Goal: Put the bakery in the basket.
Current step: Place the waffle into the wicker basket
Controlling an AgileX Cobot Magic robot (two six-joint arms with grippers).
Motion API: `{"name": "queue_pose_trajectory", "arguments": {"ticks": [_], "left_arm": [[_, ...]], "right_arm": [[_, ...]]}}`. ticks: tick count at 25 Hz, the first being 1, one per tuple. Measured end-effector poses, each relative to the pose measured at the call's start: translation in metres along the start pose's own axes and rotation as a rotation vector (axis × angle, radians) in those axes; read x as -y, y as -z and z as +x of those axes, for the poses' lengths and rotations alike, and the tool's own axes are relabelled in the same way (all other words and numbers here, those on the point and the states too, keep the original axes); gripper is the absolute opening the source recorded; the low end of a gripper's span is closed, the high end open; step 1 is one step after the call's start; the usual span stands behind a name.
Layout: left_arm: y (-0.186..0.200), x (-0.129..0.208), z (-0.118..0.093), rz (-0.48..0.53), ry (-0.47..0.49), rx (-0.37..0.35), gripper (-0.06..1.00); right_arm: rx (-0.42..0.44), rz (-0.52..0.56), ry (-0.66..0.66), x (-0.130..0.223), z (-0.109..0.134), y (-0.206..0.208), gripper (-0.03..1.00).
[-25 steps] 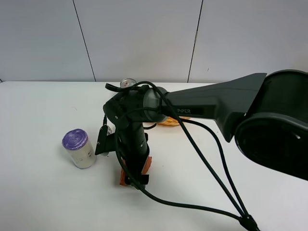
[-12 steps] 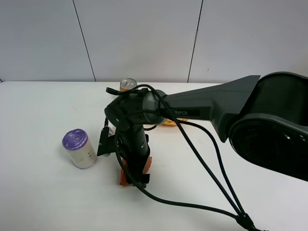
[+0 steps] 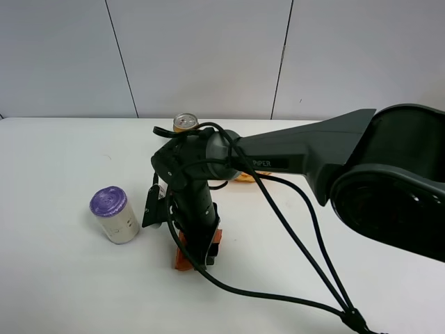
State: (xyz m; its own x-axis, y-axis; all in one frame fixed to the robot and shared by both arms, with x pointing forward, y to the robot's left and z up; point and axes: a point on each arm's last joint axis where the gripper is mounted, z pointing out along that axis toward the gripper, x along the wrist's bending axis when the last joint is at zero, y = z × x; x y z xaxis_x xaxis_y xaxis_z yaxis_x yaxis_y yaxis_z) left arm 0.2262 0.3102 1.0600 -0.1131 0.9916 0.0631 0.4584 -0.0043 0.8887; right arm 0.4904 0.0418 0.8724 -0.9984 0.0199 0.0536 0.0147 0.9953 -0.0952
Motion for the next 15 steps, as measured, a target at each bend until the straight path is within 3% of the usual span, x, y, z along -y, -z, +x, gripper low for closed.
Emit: {"name": "queue_pose_trajectory", "arguments": {"ticks": [7,15], "left_arm": [[0.000,0.000,0.000,0.000,0.000,0.000,1.00],[0.000,0.000,0.000,0.000,0.000,0.000,1.00]], "right_arm": [[-0.002,-0.027,-0.010,-0.003,-0.001,0.011,0.61],[0.084,-0.197,-0.096,-0.008,-0.003,0.091,0.61]]}}
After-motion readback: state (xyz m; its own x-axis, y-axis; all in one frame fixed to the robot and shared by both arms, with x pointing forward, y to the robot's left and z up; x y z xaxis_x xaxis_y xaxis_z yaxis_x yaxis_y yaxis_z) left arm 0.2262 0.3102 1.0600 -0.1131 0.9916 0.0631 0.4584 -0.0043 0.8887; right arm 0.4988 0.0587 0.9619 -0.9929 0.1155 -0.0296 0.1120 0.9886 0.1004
